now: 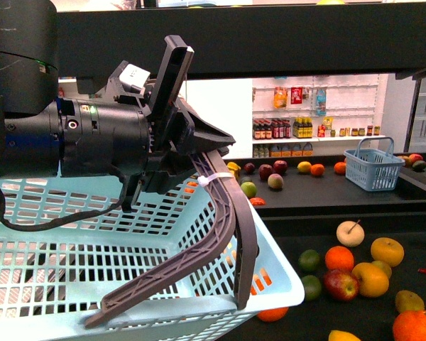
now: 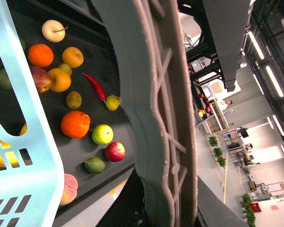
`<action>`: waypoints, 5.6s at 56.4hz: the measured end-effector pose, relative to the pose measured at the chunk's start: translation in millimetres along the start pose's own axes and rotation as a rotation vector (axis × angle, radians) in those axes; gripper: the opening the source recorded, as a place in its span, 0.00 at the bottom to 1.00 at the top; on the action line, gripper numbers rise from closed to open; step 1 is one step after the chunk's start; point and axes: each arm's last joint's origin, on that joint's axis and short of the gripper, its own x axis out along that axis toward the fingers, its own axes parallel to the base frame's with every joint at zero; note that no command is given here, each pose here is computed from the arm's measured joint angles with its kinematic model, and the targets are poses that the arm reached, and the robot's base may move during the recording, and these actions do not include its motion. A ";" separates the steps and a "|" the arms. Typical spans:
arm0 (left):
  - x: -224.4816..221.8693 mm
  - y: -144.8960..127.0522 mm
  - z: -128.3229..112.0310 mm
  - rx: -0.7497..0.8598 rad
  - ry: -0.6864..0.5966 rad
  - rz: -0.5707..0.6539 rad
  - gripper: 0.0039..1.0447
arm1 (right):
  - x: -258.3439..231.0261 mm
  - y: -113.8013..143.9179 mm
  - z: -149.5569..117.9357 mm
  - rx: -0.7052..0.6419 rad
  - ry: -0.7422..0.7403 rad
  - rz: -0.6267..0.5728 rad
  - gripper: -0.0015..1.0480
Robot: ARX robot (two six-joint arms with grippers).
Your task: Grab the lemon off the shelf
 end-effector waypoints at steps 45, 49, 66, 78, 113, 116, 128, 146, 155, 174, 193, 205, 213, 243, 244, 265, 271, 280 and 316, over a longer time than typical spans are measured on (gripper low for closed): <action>0.4 -0.5 0.0 0.004 0.003 -0.004 0.09 | 283.6 -1.6 1.2 0.220 0.417 -0.010 0.93; 0.5 -0.4 0.0 0.004 0.003 -0.003 0.09 | 306.1 1.5 -3.5 0.206 0.385 -0.006 0.93; 0.5 -0.4 -0.1 0.004 0.003 -0.004 0.09 | 392.1 21.3 -32.3 0.134 0.309 0.059 0.93; 0.5 -0.4 0.0 0.004 0.003 -0.003 0.09 | 419.0 26.3 -41.8 0.091 0.296 0.079 0.93; 0.5 -0.4 -0.1 0.004 0.003 -0.003 0.09 | 455.1 27.5 -65.3 0.032 0.329 0.103 0.93; 0.5 -0.4 0.0 0.004 0.003 -0.003 0.09 | 457.0 27.3 -66.2 0.033 0.333 0.103 0.93; 0.5 -0.4 0.0 0.004 0.003 -0.003 0.09 | 460.5 27.2 -69.2 0.036 0.362 0.115 0.93; 0.5 -0.4 -0.1 0.004 0.003 -0.003 0.09 | 461.1 27.9 -69.5 0.041 0.374 0.133 0.67; 0.4 -0.5 0.0 0.005 0.003 -0.003 0.09 | 460.9 27.8 -69.9 0.056 0.383 0.131 0.67; 0.5 -0.4 0.0 0.004 0.003 -0.003 0.09 | 435.2 14.1 -25.4 0.201 0.302 0.095 0.63; 0.4 -0.5 0.0 0.005 0.003 -0.004 0.09 | 358.1 -19.3 121.1 0.467 -0.052 0.174 0.63; 0.5 -0.4 -0.1 0.005 0.003 -0.003 0.09 | 300.6 -9.7 157.0 0.605 -0.126 0.373 0.63; 0.5 -0.4 -0.1 0.004 0.003 -0.003 0.09 | 270.9 21.3 170.0 0.639 -0.118 0.574 0.63; 0.5 -0.4 0.0 0.004 0.003 -0.003 0.09 | 246.9 95.4 155.7 0.606 -0.001 0.777 0.63; 0.5 -0.4 0.0 0.004 0.003 -0.003 0.09 | 246.9 96.6 155.1 0.603 0.000 0.776 0.63; 0.5 -0.4 0.0 0.005 0.002 -0.003 0.09 | 249.2 113.6 138.6 0.540 0.044 0.780 0.68; 0.4 -0.5 0.0 0.005 0.002 -0.003 0.09 | 250.0 115.9 135.8 0.530 0.050 0.781 0.83; 0.5 -0.4 -0.1 0.002 0.004 -0.004 0.09 | 251.3 116.4 134.4 0.530 0.048 0.776 0.93; 0.7 -0.2 0.1 0.000 0.004 -0.002 0.09 | 355.7 9.9 63.3 0.466 -0.003 0.221 0.93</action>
